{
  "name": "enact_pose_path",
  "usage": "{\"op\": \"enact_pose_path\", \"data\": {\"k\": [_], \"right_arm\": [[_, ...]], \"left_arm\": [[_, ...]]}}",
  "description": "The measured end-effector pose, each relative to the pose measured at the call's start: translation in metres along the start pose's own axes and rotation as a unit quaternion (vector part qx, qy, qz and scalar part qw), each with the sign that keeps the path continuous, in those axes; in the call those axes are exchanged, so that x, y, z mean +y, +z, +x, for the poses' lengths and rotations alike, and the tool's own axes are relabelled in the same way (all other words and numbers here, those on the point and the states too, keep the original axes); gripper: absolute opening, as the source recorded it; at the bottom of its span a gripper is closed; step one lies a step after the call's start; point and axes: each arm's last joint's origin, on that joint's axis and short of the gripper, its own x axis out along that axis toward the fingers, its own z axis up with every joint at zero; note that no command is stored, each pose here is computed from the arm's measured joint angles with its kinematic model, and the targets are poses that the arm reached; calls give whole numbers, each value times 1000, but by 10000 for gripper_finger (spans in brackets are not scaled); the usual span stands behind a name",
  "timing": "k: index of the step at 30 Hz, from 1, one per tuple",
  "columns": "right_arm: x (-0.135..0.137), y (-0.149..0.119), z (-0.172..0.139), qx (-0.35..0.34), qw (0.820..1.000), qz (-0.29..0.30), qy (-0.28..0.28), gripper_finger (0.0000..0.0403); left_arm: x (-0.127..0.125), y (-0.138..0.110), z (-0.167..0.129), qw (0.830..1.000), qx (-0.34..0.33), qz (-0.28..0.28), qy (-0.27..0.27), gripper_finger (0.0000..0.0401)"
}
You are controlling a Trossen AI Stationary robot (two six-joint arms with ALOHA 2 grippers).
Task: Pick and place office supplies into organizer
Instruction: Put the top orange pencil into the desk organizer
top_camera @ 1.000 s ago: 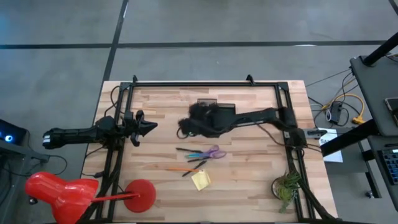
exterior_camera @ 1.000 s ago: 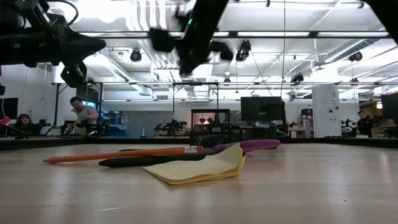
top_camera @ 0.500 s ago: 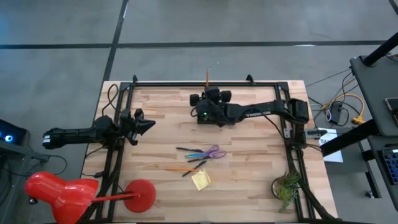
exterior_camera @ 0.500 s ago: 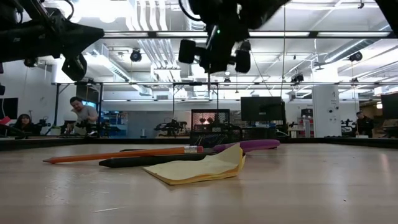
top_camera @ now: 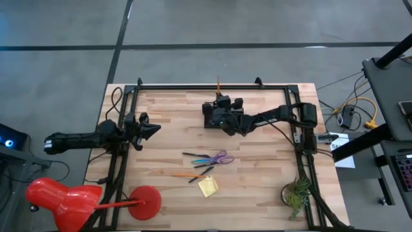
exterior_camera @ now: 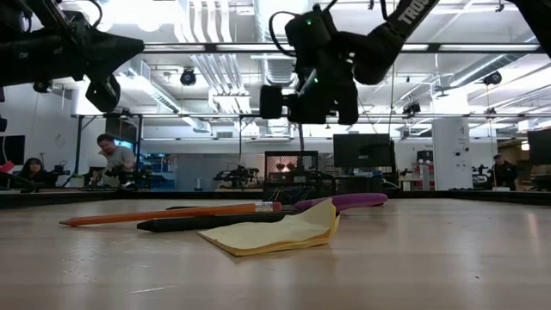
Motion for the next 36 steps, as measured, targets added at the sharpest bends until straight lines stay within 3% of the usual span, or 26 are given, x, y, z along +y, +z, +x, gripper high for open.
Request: {"op": "enact_pose_path", "data": {"k": [6,14,28,36], "right_arm": [[-12,-15,3,10,1000,-19,-8,24],[-22,-22,8,10,1000,10,-6,26],[-17,-15,16,24,995,-23,97,29],[-21,-22,14,36,992,-40,114,29]], "left_arm": [[0,0,0,1000,0,0,0,0],[0,0,0,1000,0,0,0,0],[0,0,0,1000,2,0,1,0],[0,0,0,1000,2,0,1,0]]}}
